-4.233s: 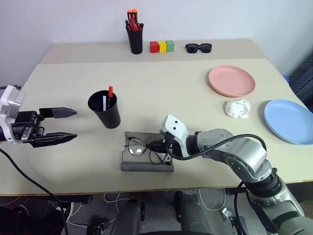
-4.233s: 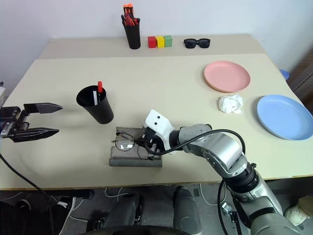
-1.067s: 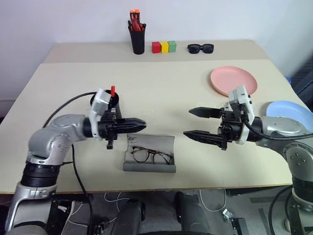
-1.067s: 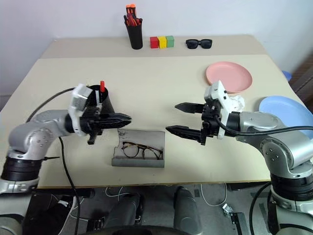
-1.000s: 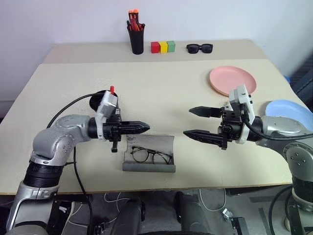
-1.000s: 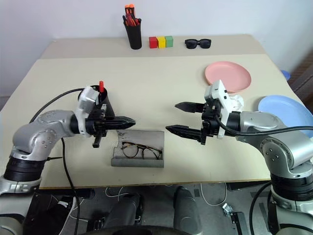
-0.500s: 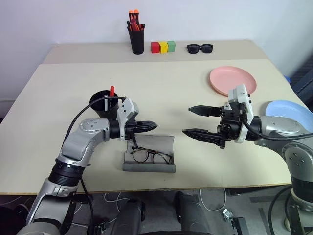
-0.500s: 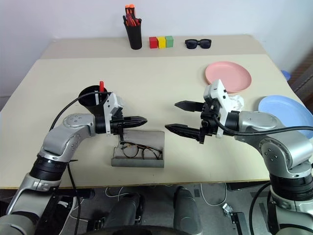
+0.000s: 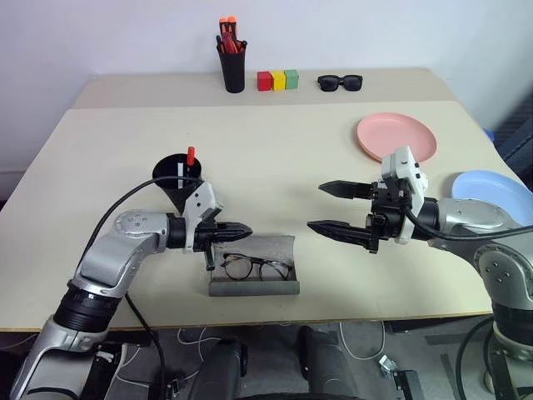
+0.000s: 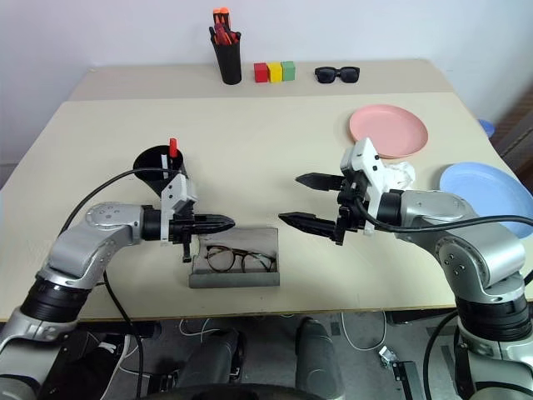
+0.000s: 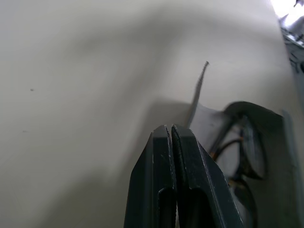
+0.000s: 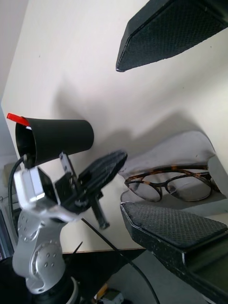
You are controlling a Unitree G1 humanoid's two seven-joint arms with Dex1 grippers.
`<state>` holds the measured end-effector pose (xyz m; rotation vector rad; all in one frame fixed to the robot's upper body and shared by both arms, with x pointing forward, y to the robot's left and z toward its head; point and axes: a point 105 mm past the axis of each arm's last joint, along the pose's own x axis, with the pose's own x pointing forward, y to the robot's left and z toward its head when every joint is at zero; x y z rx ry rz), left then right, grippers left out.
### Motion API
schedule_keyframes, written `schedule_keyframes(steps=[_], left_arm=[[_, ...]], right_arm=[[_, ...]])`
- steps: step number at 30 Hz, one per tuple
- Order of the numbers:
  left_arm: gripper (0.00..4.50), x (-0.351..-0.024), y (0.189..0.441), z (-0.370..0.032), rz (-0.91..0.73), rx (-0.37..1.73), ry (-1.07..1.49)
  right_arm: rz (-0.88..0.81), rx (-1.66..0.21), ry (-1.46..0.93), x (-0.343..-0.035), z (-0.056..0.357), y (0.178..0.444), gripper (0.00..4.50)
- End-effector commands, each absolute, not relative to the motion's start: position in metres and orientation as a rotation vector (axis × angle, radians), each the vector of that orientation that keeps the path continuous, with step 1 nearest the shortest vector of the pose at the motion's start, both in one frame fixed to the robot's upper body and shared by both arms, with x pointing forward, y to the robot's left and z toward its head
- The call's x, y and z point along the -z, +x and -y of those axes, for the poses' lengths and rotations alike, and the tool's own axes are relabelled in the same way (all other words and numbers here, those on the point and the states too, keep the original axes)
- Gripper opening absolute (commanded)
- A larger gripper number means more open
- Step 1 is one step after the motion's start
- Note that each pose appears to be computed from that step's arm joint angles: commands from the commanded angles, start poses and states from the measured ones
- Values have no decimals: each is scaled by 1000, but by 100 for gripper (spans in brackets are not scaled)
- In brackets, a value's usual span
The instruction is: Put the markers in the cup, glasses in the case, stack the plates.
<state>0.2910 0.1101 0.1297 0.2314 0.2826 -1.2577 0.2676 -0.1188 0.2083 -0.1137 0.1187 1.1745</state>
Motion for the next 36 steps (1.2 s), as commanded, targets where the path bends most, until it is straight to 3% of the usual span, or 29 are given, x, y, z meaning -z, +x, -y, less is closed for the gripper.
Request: schedule_keyframes(steps=[1, 19, 26, 31, 34, 36], left_arm=[[6, -125, 284, -111, -320, 1279, 223], [6, -110, 244, -114, -422, 1397, 232], [6, -106, 240, -117, -435, 1390, 236], [6, -140, 267, -117, -300, 1327, 78], [87, -190, 277, -117, -142, 1389, -100], [177, -206, 274, -117, -98, 1434, -141]], right_arm=[[-73, -1179, -140, -215, 116, 267, 450], [-67, -1141, -172, -215, 121, 273, 450], [-67, -1125, -189, -213, 122, 276, 450], [-48, -1063, -199, -216, 130, 286, 450], [-91, -944, -257, -208, 152, 302, 450], [-130, -864, -297, -203, 173, 311, 450]])
